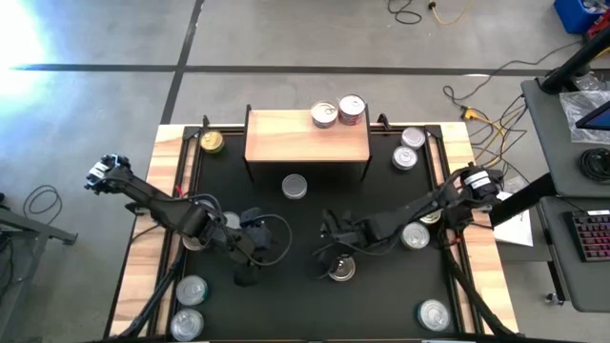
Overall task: Stack canned seafood by type on shelf
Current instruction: Stack the blue-pink tuna can on top of the other blue-pink tuna can on the shelf
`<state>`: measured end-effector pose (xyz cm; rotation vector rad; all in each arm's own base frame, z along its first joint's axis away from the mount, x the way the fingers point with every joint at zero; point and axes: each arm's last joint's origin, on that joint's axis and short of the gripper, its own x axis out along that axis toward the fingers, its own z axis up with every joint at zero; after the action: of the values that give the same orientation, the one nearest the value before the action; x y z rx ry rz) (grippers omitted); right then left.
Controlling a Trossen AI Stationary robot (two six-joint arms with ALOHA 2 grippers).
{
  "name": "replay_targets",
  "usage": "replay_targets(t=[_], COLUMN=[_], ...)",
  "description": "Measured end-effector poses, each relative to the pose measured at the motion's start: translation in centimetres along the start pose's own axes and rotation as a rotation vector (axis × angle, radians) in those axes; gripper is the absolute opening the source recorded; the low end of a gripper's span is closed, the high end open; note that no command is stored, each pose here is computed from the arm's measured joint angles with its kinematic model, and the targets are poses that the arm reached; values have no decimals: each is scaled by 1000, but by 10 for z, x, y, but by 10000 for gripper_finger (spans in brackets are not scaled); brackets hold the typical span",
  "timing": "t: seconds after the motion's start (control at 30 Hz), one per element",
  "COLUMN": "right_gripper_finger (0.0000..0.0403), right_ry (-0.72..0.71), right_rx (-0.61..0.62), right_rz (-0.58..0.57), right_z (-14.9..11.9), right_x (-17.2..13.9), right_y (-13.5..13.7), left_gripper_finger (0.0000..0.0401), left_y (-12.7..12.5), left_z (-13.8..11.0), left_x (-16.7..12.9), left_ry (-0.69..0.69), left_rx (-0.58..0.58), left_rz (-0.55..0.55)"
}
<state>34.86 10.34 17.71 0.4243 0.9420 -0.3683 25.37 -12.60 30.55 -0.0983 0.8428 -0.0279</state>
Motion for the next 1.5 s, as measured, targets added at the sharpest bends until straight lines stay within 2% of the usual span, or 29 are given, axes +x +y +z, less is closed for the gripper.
replay_targets(t=[0.1,0.23,0.4,0.53,0.7,0.9,1.1,1.3,1.5], right_gripper_finger=[9,9,9,9,9,9,9,9,9], right_ry=[42,178,380,457,459,356,319,410,504], right_rx=[-43,-54,-13,31,73,56,54,58,57], right_rz=[-4,-41,-53,-4,28,-21,26,-10,-75], right_z=[2,-13,-44,-59,-61,-54,-44,-63,-90], right_x=[-6,-17,-30,-35,-34,-33,-58,-70,-51], right_y=[0,4,13,22,27,23,31,36,35], left_gripper_finger=[222,222,222,222,222,222,222,222,222], left_y=[2,4,5,5,5,5,5,2,0], left_z=[-4,-10,-12,-12,-13,-13,-13,-9,-16], left_x=[-3,-2,-2,-2,-2,-2,-2,0,17], left_ry=[41,97,116,116,117,118,128,81,6], left_rx=[-33,-37,-26,-3,14,25,39,55,74], left_rz=[9,31,40,39,38,38,13,-12,-36])
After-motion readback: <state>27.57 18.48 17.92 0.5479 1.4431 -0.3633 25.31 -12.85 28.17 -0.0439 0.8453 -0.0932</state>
